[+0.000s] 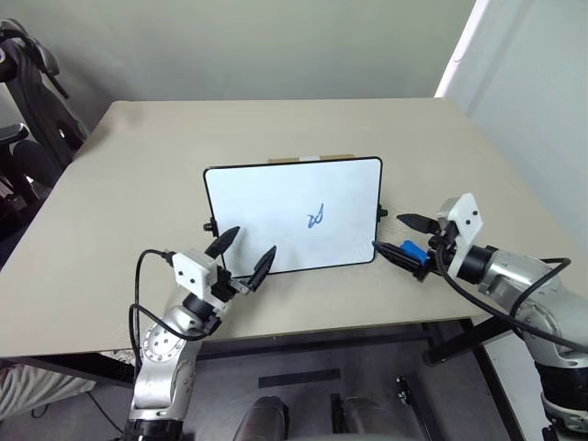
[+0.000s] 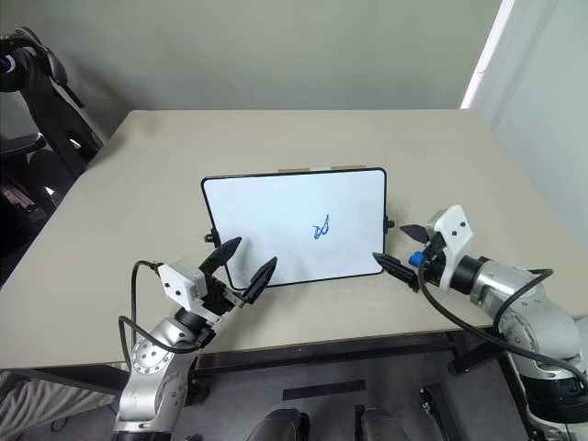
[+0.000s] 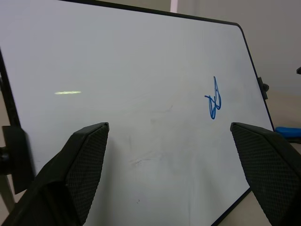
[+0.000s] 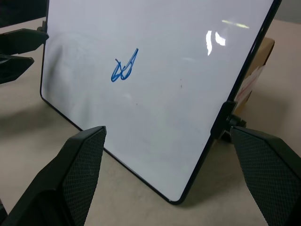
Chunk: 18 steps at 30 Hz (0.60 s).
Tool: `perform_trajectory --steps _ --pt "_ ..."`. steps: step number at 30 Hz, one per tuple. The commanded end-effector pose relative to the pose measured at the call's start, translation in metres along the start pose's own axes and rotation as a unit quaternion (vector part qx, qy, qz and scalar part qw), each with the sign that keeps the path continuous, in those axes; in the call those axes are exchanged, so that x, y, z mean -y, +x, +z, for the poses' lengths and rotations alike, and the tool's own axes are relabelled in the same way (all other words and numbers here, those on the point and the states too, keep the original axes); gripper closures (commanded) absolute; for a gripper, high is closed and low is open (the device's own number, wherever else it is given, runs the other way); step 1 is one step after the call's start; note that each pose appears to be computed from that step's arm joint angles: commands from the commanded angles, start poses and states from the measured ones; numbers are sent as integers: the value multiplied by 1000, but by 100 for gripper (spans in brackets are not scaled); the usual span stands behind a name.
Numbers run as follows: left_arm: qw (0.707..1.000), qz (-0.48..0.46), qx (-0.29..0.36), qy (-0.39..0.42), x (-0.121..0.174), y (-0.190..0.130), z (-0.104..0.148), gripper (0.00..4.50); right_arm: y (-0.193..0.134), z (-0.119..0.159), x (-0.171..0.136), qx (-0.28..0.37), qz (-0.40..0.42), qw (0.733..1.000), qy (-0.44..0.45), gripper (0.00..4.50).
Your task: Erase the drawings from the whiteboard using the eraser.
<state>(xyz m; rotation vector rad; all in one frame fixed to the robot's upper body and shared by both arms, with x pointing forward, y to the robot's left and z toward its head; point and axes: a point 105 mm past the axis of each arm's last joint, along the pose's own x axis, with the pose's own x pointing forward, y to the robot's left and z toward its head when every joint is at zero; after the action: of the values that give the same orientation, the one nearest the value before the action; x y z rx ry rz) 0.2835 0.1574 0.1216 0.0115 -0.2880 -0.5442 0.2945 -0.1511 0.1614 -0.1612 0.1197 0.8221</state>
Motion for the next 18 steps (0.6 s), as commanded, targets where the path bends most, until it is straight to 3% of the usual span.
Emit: perform_trajectory --steps 1,11,15,18 --pt "1000 -9 11 21 3 6 3 0 -11 10 5 3 -18 1000 -7 3" --pt "999 -27 9 27 12 12 0 0 -13 -27 35 -131 -43 989 47 3" --pt "998 -63 1 16 31 11 -5 0 -12 -47 52 -189 -54 980 28 3" --pt "997 -70 3 10 43 10 -6 0 -10 -51 64 -199 -51 978 38 3"
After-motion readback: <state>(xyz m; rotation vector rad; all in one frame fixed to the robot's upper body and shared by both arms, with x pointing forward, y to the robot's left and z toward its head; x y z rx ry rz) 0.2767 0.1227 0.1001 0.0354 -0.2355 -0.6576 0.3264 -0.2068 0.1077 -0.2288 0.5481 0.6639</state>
